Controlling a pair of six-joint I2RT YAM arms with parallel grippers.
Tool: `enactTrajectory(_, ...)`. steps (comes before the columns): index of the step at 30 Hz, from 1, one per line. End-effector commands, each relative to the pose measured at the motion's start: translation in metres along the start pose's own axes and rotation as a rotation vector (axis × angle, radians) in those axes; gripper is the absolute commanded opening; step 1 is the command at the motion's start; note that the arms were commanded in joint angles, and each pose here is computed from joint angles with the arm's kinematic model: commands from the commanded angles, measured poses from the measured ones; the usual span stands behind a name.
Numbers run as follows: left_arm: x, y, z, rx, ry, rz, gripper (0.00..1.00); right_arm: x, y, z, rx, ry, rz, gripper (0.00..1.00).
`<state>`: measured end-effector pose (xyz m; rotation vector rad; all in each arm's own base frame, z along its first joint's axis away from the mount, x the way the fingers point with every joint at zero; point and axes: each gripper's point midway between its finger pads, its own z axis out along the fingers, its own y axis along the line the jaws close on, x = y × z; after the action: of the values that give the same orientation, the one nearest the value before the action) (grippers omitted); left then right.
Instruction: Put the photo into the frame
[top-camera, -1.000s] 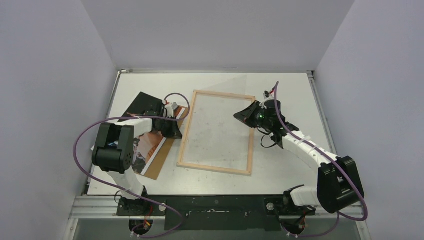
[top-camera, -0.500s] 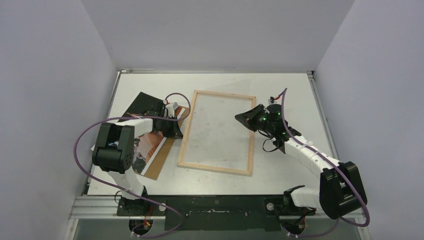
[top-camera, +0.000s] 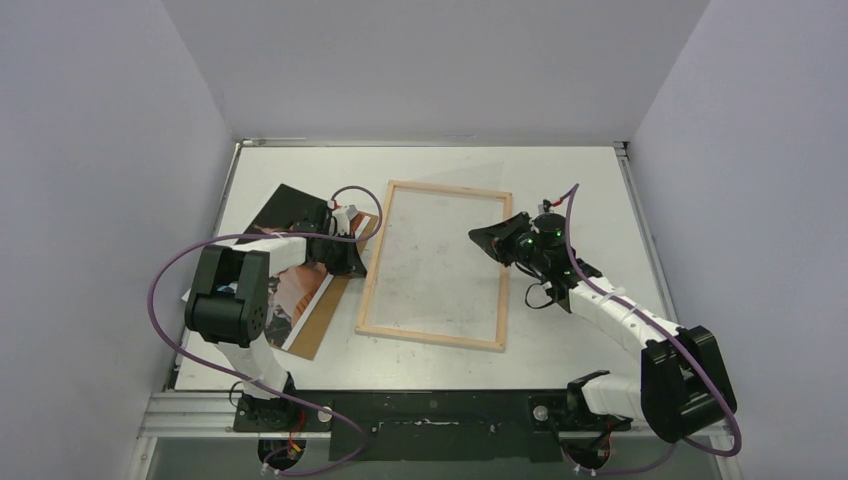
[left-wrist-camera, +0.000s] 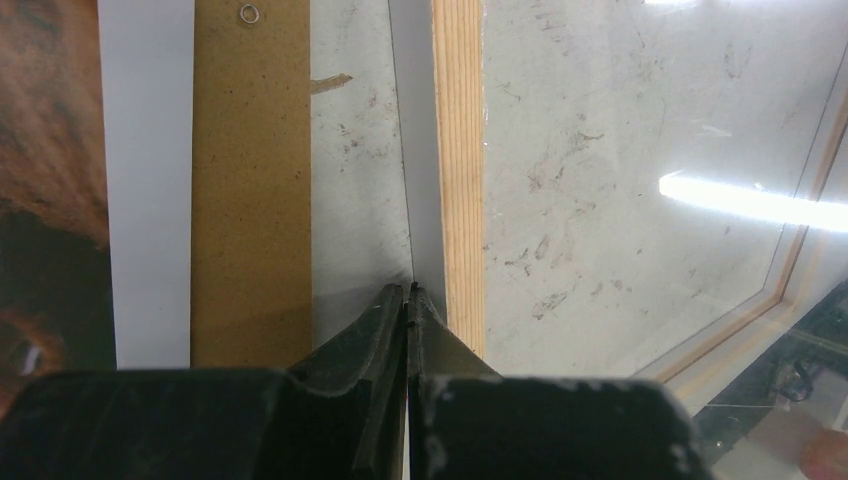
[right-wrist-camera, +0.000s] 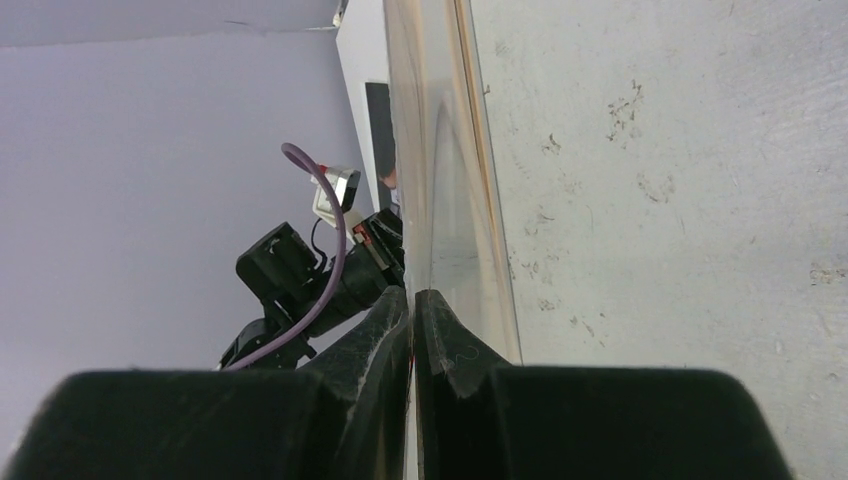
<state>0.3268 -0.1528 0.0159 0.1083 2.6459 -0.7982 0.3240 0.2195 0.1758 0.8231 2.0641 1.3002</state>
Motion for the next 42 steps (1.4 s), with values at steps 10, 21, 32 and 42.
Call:
enactTrajectory(10,0.000,-0.005,0.006,0.027,0.003,0.002,0.00,-0.001,0.036,-0.007,-0.079,-0.024,0.025,0.05)
enactTrajectory(21,0.002,-0.004,0.006,0.025,0.005,0.004,0.00,-0.011,0.048,-0.010,-0.078,-0.074,-0.012,0.05)
enactTrajectory(32,0.002,-0.005,0.005,0.028,0.006,0.006,0.00,-0.011,0.053,-0.003,-0.061,-0.080,-0.052,0.05)
enactTrajectory(42,0.002,-0.004,0.005,0.022,0.009,0.004,0.00,-0.013,0.032,-0.005,0.006,-0.060,-0.204,0.05)
